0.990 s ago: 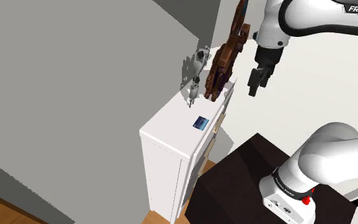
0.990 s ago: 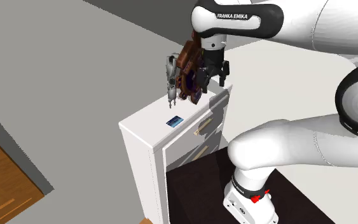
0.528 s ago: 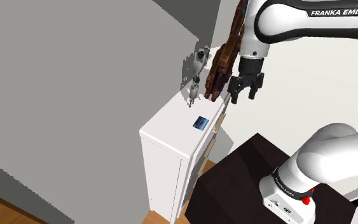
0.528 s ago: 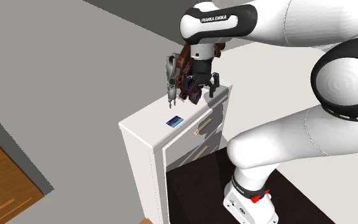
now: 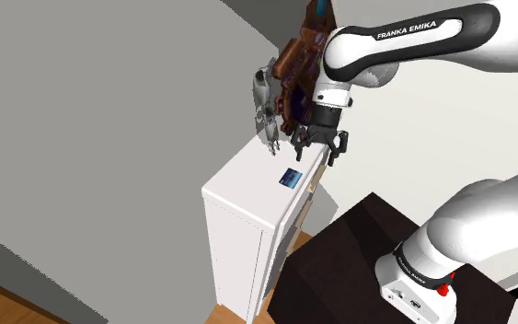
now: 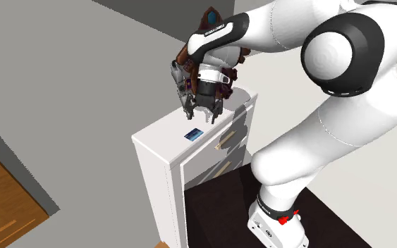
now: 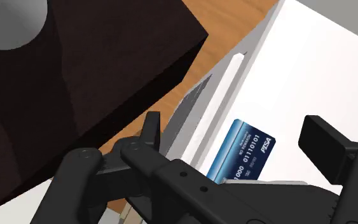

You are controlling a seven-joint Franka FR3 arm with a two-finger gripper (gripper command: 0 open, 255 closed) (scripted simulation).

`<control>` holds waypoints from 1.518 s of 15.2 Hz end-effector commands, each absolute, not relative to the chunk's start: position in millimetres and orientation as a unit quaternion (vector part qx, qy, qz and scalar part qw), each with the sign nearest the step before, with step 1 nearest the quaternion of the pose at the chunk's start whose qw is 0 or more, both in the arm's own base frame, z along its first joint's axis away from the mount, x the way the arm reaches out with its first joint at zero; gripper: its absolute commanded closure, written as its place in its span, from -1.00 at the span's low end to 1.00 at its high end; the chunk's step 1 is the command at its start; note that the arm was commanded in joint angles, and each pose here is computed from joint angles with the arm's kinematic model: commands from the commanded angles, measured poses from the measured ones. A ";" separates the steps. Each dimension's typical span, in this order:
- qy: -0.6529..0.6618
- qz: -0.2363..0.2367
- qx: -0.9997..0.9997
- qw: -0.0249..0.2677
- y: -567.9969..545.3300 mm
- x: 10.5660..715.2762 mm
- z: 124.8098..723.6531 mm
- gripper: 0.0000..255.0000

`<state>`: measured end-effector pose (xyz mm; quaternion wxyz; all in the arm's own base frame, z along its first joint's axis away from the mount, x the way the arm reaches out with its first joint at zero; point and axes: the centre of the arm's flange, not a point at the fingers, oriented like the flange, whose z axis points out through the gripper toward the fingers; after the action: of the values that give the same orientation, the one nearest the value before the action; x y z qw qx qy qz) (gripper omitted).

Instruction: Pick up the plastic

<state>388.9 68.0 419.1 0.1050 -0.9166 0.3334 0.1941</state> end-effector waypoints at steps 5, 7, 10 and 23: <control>0.506 0.237 -0.815 0.154 72.1 424.9 353.9 -1.00; 0.520 0.241 -0.804 0.158 72.2 428.1 342.6 -1.00; 0.520 0.241 -0.804 0.158 72.2 428.1 326.7 -1.00; 0.520 0.241 -0.804 0.158 73.1 427.9 306.7 1.00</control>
<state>428.0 73.1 306.9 0.1580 -0.8041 0.5202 0.2404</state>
